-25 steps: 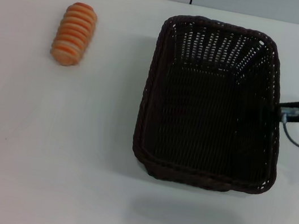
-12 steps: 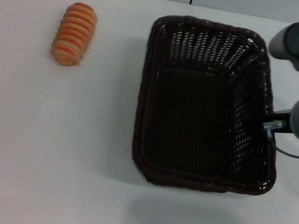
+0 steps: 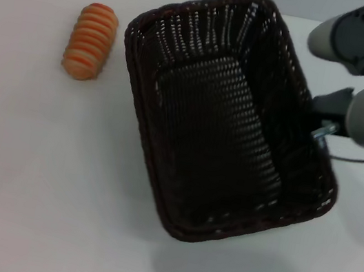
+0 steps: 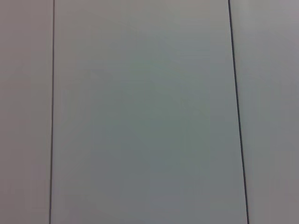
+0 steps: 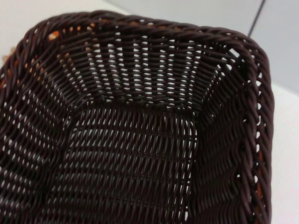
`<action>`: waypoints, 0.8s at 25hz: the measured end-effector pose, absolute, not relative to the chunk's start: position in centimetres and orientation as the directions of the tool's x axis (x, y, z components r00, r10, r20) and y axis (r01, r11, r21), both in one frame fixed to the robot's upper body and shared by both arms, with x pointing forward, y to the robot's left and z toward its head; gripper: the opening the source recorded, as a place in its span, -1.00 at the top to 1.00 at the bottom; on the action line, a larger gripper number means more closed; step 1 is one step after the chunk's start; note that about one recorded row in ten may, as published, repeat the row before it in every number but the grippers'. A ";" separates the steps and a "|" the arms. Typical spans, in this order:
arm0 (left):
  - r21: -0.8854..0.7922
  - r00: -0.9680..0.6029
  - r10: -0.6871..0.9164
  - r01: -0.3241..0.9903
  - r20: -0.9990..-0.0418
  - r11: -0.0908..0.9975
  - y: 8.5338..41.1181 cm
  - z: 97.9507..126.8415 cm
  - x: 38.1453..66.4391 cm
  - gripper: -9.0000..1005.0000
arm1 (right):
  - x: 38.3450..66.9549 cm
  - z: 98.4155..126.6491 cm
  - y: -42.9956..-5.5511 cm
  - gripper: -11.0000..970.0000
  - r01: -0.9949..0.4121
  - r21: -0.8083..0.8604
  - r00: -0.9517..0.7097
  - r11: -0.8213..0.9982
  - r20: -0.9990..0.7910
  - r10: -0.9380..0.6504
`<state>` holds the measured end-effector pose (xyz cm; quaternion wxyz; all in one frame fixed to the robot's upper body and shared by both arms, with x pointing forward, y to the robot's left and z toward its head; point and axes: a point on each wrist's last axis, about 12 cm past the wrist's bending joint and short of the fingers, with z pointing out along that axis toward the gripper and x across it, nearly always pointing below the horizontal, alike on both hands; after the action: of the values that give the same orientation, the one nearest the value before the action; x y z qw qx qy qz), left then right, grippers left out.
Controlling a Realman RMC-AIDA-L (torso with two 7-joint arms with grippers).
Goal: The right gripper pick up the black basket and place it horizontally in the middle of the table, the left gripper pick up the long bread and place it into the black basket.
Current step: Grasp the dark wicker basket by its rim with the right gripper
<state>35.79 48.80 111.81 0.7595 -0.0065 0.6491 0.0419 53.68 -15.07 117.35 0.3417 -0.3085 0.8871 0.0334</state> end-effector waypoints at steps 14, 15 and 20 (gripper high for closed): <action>0.028 0.156 0.040 -0.078 -0.987 0.997 48.9 111.9 35.6 -0.67 | 54.1 121.3 -19.5 0.69 -0.668 -0.182 -0.337 0.722 -0.790 -0.512; 0.025 0.155 0.037 -0.081 -0.987 0.996 49.0 111.9 35.5 -0.67 | 54.4 121.5 -19.9 0.70 -0.670 -0.168 -0.339 0.723 -0.797 -0.500; 0.017 0.150 0.032 -0.098 -0.988 0.995 49.2 111.8 35.0 -0.67 | 55.6 122.8 -22.3 0.70 -0.694 -0.040 -0.379 0.719 -0.829 -0.411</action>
<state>35.04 49.21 111.79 0.7580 -0.0253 0.6504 0.0426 55.64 -22.32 122.80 0.4425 -0.3389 0.8148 0.1597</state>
